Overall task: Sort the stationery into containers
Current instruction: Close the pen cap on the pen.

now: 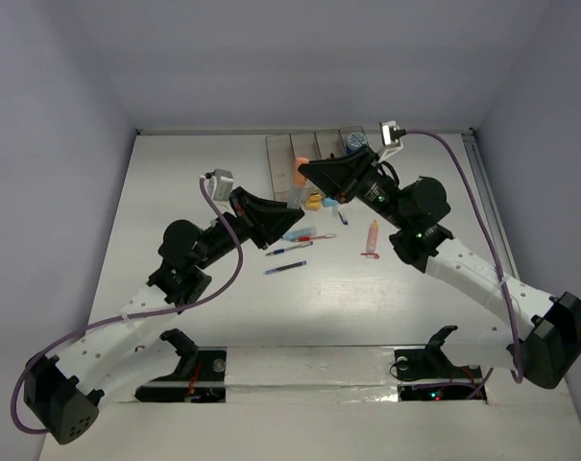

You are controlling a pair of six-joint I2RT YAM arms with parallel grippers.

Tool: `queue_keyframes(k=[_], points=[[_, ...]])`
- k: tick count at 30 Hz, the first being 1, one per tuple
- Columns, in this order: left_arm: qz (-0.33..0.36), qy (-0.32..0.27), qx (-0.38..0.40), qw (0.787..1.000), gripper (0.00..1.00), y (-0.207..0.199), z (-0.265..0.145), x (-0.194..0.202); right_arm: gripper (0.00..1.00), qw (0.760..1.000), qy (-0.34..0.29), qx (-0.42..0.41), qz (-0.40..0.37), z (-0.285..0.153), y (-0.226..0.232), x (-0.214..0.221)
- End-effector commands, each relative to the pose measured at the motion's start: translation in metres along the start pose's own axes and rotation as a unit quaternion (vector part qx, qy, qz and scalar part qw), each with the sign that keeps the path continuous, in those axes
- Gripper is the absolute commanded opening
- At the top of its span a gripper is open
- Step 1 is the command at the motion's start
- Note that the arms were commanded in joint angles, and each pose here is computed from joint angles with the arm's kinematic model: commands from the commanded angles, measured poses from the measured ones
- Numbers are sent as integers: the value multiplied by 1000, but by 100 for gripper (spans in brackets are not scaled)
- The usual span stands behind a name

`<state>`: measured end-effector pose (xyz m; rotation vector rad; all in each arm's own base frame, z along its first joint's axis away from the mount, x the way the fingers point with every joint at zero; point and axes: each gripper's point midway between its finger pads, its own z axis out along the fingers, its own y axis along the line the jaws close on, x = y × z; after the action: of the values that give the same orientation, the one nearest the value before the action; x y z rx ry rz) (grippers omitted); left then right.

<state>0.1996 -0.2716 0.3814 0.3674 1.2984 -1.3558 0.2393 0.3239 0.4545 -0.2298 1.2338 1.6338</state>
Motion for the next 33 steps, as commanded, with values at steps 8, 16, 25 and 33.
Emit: queue_keyframes(k=[8, 16, 25, 33], points=[[50, -167, 15, 985, 0, -20, 11, -84, 0, 990, 133, -43, 10, -38, 9, 72], [7, -182, 147, 972, 0, -78, 4, -102, 0, 980, 137, -138, -36, -46, 28, 81], [55, -209, 107, 970, 0, -86, -8, -133, 0, 984, 157, -85, -2, -40, 23, 76], [66, -198, 107, 972, 0, -91, 1, -140, 0, 965, 258, 11, 42, -61, -15, 125]])
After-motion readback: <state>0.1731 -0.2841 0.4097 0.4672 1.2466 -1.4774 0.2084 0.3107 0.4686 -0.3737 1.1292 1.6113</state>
